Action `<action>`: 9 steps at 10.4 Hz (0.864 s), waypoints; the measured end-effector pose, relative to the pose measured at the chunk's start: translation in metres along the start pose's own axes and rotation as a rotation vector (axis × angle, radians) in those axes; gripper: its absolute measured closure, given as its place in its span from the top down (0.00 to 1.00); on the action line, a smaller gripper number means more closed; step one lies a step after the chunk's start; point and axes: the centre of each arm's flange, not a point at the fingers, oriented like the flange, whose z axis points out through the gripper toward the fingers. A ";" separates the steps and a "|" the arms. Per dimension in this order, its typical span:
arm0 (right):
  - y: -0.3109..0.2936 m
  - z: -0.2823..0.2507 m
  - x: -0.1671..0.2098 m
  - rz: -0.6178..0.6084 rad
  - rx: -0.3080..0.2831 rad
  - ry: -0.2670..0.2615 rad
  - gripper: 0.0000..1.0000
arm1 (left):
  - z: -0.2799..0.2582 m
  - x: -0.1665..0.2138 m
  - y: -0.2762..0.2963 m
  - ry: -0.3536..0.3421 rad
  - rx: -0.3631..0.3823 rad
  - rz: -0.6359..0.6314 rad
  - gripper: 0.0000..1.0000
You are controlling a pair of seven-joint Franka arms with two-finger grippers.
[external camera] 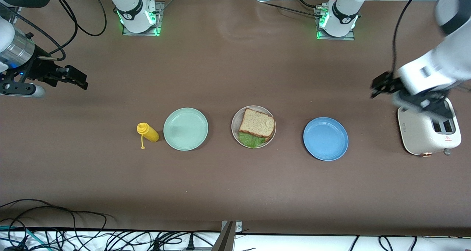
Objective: Make sandwich on beige plate with both arms
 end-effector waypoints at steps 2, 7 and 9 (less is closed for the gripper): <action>0.000 0.000 0.000 0.000 0.000 0.000 1.00 | -0.023 -0.039 0.003 0.026 0.004 -0.073 1.00; 0.000 0.000 0.000 0.000 0.000 0.000 1.00 | -0.027 -0.047 0.033 -0.008 0.022 -0.121 1.00; 0.000 0.000 0.000 0.000 0.000 0.000 1.00 | -0.023 -0.046 0.038 -0.028 0.020 -0.150 1.00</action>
